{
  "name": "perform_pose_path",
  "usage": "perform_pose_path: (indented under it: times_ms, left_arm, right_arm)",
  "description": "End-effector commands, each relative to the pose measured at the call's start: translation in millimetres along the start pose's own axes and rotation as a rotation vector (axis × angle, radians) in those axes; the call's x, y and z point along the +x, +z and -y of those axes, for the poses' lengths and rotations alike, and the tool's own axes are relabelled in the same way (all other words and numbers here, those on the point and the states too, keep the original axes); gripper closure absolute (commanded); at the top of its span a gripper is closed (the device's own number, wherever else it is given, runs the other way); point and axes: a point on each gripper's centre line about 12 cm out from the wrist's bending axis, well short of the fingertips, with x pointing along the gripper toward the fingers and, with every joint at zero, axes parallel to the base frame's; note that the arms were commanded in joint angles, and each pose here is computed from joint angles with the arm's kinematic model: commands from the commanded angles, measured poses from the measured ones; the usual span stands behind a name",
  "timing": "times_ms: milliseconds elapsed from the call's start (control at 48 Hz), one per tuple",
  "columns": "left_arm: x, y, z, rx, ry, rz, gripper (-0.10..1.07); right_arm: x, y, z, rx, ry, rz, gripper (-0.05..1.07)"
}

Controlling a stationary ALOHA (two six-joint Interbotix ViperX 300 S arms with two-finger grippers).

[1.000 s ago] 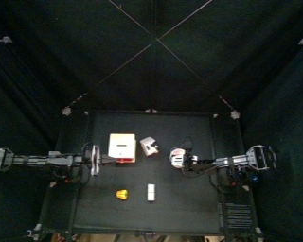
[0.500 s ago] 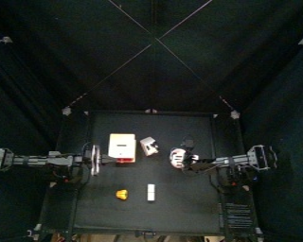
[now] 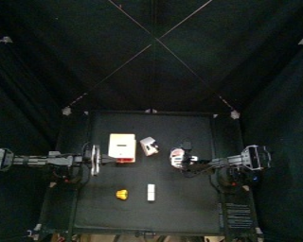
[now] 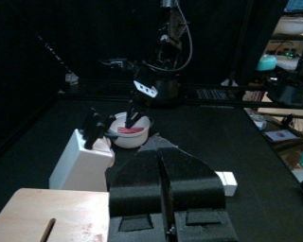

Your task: Grab salmon sushi

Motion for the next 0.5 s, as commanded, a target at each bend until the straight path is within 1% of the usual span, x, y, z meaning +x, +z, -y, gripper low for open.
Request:
perform_pose_path:
  times_ms: [0, 208, 479]
  left_arm:
    - [1.9, 4.3, -0.6, 0.0, 0.003, 0.011, 1.0]
    - [1.9, 4.3, -0.6, 0.002, 0.003, 0.011, 1.0]
    - [1.8, 3.7, -0.6, 0.002, 0.003, 0.009, 1.0]
  right_arm:
    - [0.3, 4.5, -1.7, 0.016, 0.01, 0.002, 0.05]
    - [11.2, 4.9, 0.4, 0.015, -0.013, -0.002, 0.05]
    - [24.9, 0.0, 2.8, 0.008, -0.046, -0.017, 0.06]
